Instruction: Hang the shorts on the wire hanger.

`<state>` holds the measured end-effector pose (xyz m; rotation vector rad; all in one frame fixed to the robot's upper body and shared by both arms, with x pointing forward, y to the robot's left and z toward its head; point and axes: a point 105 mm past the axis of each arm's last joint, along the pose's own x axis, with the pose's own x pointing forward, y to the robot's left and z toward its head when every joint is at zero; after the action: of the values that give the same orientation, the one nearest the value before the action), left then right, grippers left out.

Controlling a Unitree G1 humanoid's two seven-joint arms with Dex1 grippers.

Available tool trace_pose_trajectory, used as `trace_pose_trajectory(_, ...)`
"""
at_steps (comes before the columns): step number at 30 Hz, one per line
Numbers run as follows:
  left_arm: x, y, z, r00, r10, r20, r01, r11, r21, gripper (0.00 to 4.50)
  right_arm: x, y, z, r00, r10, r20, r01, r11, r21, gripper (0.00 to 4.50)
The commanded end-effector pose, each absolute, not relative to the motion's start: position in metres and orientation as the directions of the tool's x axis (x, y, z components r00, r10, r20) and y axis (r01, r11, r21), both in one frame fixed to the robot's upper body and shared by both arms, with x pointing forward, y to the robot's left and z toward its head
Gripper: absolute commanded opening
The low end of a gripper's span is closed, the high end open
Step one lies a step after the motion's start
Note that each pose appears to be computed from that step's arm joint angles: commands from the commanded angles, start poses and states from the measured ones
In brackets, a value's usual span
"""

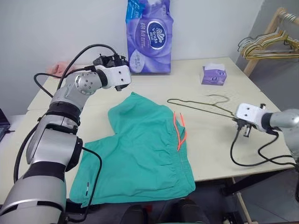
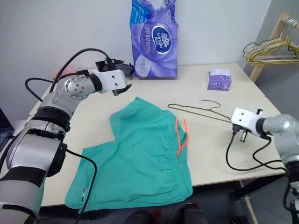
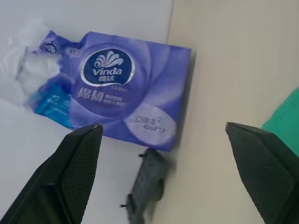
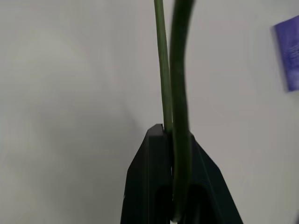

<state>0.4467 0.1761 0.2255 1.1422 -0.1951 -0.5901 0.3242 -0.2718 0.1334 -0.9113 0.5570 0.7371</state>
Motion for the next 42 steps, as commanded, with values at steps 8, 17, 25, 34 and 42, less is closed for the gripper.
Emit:
trace_pose_trajectory(8,0.334,0.134,0.145,0.393,-0.897,-0.204,0.835,0.254,0.489,4.48,0.182,-0.241,0.14,-0.014,0.735,-0.677,-0.711,0.469,0.524,0.0)
trace_pose_trajectory(17,0.254,0.121,0.131,0.234,-0.953,-0.194,0.967,0.207,0.15,4.48,0.137,-0.234,0.131,-0.183,0.783,-0.594,-0.507,0.442,0.74,0.0)
trace_pose_trajectory(25,0.238,0.116,0.122,0.215,-0.952,-0.216,0.973,0.192,0.125,4.48,0.111,-0.237,0.12,-0.272,0.787,-0.555,-0.374,0.445,0.814,0.0)
trace_pose_trajectory(34,0.23,0.113,0.119,0.22,-0.95,-0.224,0.973,0.197,0.12,4.48,0.099,-0.256,0.103,-0.256,0.784,-0.566,-0.274,0.502,0.82,0.0)
trace_pose_trajectory(42,0.231,0.114,0.118,0.228,-0.946,-0.231,0.972,0.206,0.113,4.48,0.103,-0.272,0.093,-0.231,0.766,-0.601,-0.268,0.543,0.796,0.0)
